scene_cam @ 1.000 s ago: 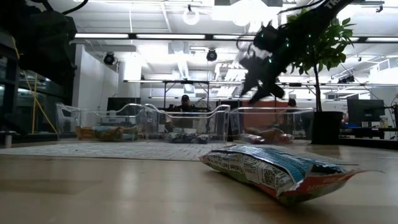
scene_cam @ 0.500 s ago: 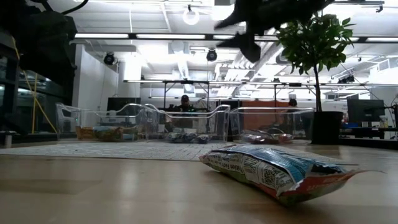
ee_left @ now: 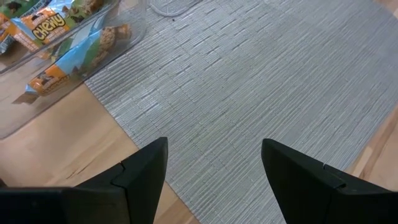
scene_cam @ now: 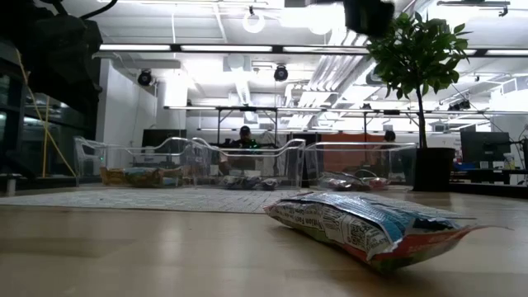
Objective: Pick and place Granola Bars by type
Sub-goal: Put the red granola bar into the right transparent bin
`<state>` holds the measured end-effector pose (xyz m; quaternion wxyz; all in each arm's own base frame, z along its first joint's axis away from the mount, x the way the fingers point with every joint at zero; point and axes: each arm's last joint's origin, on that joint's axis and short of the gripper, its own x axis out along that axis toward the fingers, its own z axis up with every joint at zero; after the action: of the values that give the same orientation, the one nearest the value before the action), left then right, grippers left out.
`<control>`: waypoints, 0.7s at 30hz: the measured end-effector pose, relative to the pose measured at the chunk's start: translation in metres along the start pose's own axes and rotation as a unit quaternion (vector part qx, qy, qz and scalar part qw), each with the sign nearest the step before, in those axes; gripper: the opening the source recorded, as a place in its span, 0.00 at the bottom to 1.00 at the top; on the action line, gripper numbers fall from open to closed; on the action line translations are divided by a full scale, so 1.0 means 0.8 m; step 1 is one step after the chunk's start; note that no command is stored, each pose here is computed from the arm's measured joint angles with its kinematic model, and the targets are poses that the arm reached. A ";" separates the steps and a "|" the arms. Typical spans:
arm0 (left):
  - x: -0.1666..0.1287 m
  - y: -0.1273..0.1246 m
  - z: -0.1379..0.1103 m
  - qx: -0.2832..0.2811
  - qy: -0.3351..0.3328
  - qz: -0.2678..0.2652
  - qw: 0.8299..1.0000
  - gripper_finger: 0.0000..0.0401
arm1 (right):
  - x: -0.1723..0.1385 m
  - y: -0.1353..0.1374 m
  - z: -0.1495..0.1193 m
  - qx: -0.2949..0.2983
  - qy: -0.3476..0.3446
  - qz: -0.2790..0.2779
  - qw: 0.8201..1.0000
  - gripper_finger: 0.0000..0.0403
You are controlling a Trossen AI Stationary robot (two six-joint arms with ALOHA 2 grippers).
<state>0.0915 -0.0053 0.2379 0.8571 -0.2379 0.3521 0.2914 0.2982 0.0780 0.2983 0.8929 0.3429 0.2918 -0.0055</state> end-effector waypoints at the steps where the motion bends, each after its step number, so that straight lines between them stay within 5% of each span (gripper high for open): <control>1: 0.000 0.000 0.000 0.001 0.000 0.000 1.000 0.64 | -0.001 0.011 0.003 -0.017 0.010 -0.002 1.000 0.42; 7: 0.000 0.000 0.000 0.015 0.000 0.000 1.000 0.64 | 0.006 0.056 0.020 -0.174 0.084 -0.045 0.980 0.39; 13: 0.000 0.000 0.000 0.019 0.000 0.000 1.000 0.64 | 0.040 0.063 0.020 -0.297 0.218 -0.063 0.927 0.41; 16: 0.000 0.000 0.000 0.019 0.000 0.000 1.000 0.64 | 0.067 0.067 0.002 -0.390 0.295 -0.011 0.872 0.42; 21: 0.000 0.000 0.000 0.020 0.000 0.000 1.000 0.64 | 0.099 0.068 -0.037 -0.573 0.365 0.037 0.733 0.43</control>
<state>0.0915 -0.0052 0.2379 0.8617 -0.2204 0.3577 0.2846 0.3599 0.1527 0.2727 0.7447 -0.2472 0.5302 0.3212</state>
